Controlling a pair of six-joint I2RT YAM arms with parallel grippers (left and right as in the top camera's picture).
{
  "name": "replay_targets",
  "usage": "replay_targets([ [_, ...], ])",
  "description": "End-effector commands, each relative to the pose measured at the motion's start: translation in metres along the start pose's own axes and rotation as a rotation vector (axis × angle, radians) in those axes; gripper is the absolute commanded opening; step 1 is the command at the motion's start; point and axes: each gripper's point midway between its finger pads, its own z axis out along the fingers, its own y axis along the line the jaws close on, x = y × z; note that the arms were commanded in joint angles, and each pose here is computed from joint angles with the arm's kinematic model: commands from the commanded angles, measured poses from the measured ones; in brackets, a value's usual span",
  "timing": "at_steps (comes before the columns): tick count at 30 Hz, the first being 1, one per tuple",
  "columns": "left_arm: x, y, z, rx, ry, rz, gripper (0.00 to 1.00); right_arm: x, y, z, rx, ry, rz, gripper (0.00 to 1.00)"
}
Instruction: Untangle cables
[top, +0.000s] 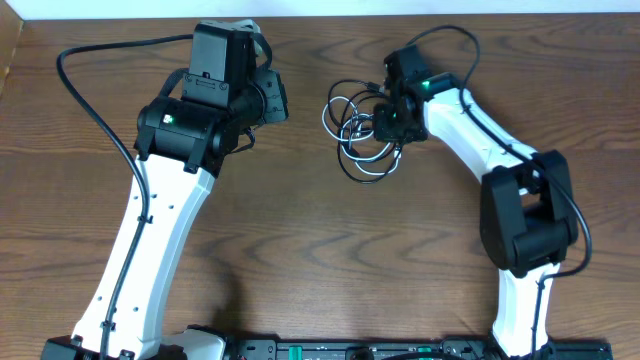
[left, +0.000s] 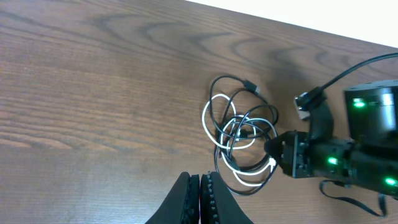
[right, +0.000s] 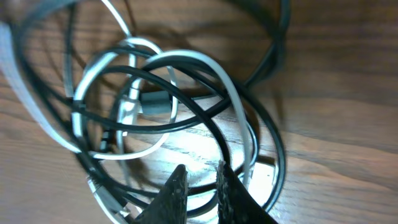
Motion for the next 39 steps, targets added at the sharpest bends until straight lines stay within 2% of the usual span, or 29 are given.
replay_targets([
  [1, -0.001, 0.0, -0.002, 0.001, -0.002, 0.012, 0.08, 0.007, -0.005, 0.009, 0.015, 0.028, 0.032, 0.13],
  [6, -0.001, 0.0, -0.002, 0.001, -0.002, 0.012, 0.08, 0.005, -0.014, 0.008, 0.023, 0.032, 0.051, 0.16],
  [11, -0.002, 0.0, -0.002, 0.003, -0.006, 0.012, 0.08, 0.005, -0.014, -0.003, -0.006, 0.064, 0.026, 0.25],
  [22, -0.004, -0.001, -0.002, 0.004, -0.013, 0.012, 0.08, 0.003, -0.022, -0.015, 0.029, 0.083, 0.025, 0.28],
  [28, -0.004, 0.0, -0.002, 0.001, -0.015, 0.012, 0.08, 0.006, -0.032, -0.012, 0.078, 0.085, 0.027, 0.28],
  [34, -0.005, 0.0, -0.002, 0.003, -0.018, 0.012, 0.08, 0.009, -0.029, -0.008, 0.075, 0.094, 0.021, 0.21],
  [39, -0.005, -0.001, -0.002, 0.003, -0.019, 0.012, 0.08, 0.01, -0.022, 0.001, 0.075, 0.093, 0.0, 0.21],
])
